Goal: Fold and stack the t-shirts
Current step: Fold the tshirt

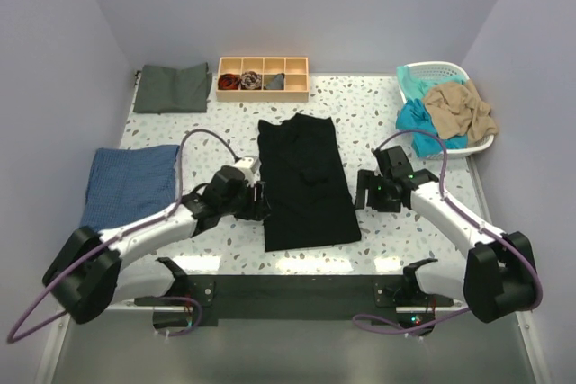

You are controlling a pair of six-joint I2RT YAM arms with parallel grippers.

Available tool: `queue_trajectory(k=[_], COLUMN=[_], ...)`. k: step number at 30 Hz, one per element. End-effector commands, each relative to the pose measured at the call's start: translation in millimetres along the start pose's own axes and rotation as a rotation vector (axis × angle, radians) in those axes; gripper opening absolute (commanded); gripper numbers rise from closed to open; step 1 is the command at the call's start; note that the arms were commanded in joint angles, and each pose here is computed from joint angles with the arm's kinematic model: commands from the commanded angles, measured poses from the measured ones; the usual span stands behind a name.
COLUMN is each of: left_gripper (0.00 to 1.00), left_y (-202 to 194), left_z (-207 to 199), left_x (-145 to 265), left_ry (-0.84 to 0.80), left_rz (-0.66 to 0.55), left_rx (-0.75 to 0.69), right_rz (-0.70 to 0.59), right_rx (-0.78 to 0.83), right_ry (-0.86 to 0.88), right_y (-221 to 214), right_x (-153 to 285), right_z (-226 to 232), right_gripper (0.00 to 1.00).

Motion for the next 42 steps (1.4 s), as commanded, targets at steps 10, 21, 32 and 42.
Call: queue_trajectory(k=[10, 21, 32, 42], left_gripper=[0.67, 0.64, 0.57, 0.51], left_y=[-71, -97, -99, -120], left_z=[-1, 12, -9, -12], left_x=[49, 28, 10, 12], left_ry=[-0.145, -0.058, -0.02, -0.018], left_rz=[-0.022, 0.026, 0.065, 0.109], left_rx=[0.256, 0.265, 0.227, 0.237], right_rz=[0.109, 0.157, 0.205, 0.221], right_rx=[-0.091, -0.088, -0.073, -0.073], right_ry=[0.198, 0.245, 0.253, 0.246], right_y=[-48, -61, -67, -71], right_x=[0, -5, -11, -17], right_z=[18, 22, 26, 30], right_gripper=[0.73, 0.72, 0.7, 0.63])
Point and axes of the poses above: each gripper's point midway between its finger pads, its own x axis back along the fingers, its own z axis along the line the jaws close on, y = z × x, the point moved 4 cm from there along x, back along the fingers, and after that the axes turned 5 degrees about x, right-handed, at the moved point
